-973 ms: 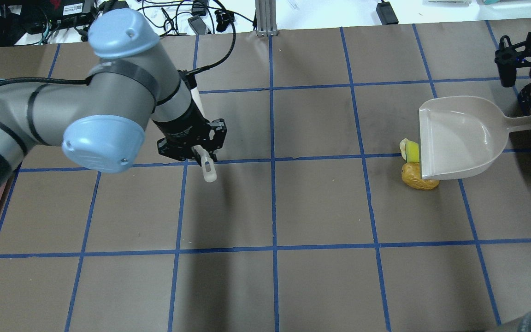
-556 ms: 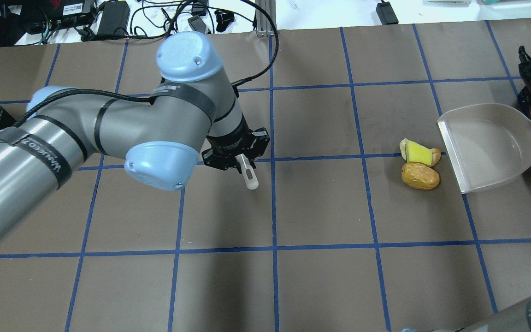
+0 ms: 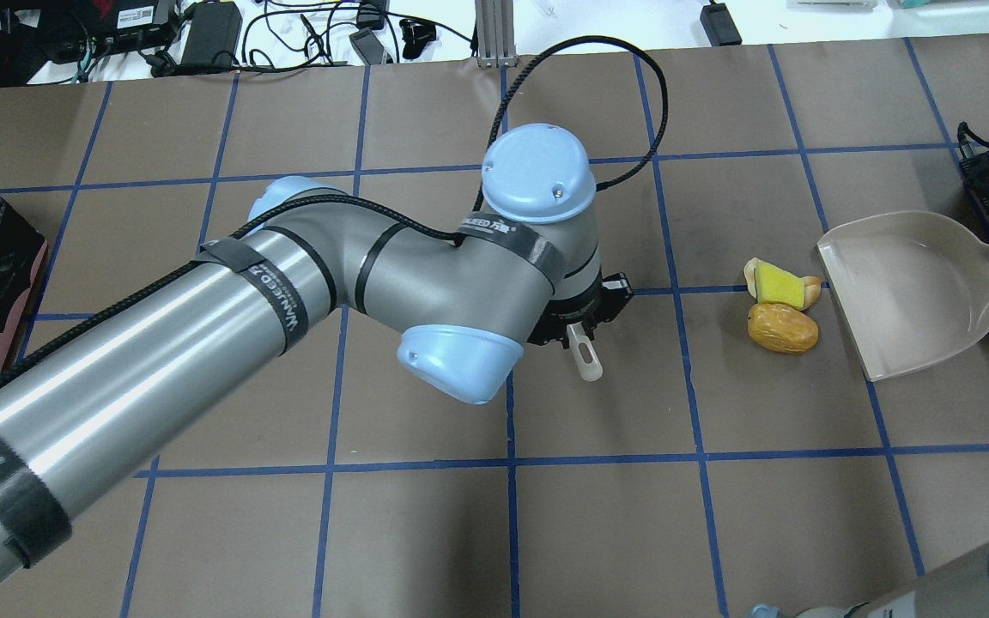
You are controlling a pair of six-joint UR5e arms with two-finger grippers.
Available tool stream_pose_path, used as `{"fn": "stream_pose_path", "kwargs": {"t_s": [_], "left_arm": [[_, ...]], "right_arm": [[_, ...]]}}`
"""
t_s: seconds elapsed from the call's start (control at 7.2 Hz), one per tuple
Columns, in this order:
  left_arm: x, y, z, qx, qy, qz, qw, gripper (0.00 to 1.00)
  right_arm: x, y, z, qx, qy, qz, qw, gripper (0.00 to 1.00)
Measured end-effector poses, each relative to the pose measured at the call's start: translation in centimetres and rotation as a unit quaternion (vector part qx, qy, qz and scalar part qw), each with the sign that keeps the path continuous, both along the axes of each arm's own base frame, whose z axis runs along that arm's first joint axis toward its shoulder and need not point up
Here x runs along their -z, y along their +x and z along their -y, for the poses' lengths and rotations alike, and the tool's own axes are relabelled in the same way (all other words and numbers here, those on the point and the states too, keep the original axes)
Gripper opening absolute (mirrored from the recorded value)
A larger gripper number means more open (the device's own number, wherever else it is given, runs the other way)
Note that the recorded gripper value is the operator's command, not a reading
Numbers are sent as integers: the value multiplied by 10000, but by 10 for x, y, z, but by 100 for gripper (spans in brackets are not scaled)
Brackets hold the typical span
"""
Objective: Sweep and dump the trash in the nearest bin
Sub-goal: 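Move the held brush with the left gripper toward the sponge and potato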
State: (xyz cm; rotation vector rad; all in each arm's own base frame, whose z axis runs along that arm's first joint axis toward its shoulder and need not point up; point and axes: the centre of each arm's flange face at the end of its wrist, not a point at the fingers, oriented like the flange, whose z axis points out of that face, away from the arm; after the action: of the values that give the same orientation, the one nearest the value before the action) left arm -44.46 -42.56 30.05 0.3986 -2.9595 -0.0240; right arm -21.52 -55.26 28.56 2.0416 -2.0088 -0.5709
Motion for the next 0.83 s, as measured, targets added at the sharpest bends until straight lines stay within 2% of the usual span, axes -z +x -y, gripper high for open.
{"fn": "stream_pose_path", "kwargs": {"t_s": [0.28,0.42,0.56,0.83], "left_arm": [[17,-49,-19,-80,130,-53,9999,0],[22,-72,-28,-113,171,-84,9998,0],[28,-92,-32,-150,198,-106,9996,0],[39,-133,-33,-233,224,-151,9994,0]], "right_arm": [[2,-2,-1,101,-218,-88,9997,0],[3,-7,-3,299,-324,-125,9990,0],[6,-12,-8,484,-372,-136,9980,0],[11,-15,-12,604,-379,-116,9974,0]]}}
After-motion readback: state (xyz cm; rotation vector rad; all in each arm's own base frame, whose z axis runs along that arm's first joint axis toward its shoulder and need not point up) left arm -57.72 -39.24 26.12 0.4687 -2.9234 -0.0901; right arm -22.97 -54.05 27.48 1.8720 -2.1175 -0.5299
